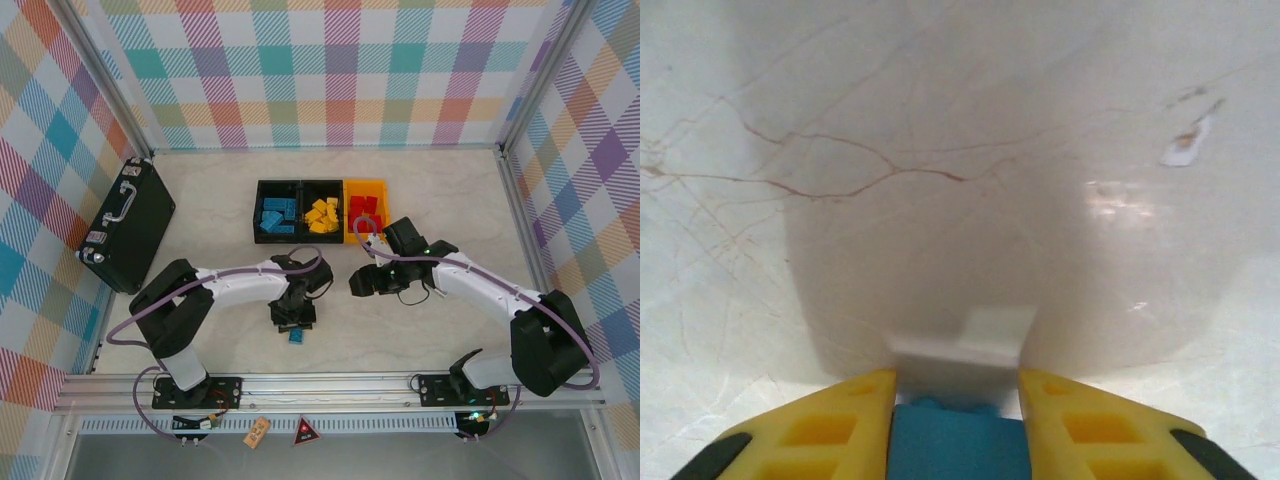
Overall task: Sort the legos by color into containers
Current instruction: Pick up the lego from the middle-left of the table.
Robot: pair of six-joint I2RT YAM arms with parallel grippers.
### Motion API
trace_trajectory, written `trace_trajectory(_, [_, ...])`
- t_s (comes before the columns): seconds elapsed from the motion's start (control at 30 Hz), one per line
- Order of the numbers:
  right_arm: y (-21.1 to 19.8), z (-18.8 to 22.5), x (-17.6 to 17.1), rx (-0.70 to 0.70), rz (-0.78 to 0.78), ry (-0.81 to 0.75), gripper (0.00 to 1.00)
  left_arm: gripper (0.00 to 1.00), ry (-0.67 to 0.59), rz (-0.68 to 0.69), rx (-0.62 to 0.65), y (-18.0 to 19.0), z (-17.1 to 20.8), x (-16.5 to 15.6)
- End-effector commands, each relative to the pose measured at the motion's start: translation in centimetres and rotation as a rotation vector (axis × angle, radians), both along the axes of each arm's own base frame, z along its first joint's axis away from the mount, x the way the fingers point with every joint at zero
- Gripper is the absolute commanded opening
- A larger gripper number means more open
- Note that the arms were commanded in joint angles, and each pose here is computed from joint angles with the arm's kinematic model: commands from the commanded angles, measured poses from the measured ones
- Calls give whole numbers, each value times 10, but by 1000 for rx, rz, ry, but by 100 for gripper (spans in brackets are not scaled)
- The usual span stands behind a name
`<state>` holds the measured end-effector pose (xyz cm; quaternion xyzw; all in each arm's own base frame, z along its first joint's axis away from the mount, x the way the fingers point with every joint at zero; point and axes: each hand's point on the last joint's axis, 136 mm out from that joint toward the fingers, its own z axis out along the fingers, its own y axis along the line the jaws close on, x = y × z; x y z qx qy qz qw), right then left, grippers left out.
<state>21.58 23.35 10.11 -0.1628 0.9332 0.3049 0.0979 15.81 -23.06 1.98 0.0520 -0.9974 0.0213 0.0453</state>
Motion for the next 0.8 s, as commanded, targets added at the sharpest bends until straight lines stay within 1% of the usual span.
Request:
trace_trajectory(0.0, [3,3,4,11,-11,-6,60,26,-33,-36,13,-5,13,10])
trace_trajectory(0.17, [4,6,9,38,-44,0,60,23,-73,-29,0,-2,31,34])
trace_trajectory(0.33, [1,9,14,52,-77,-3,60,23,-114,-28,-2,8,51,57])
trace_trajectory(0.57, [0,10,19,58,-100,-3,60,23,-207,2,0,23,77,99])
trace_trajectory(0.77, [2,10,22,69,-116,-3,60,23,-367,51,19,32,101,148])
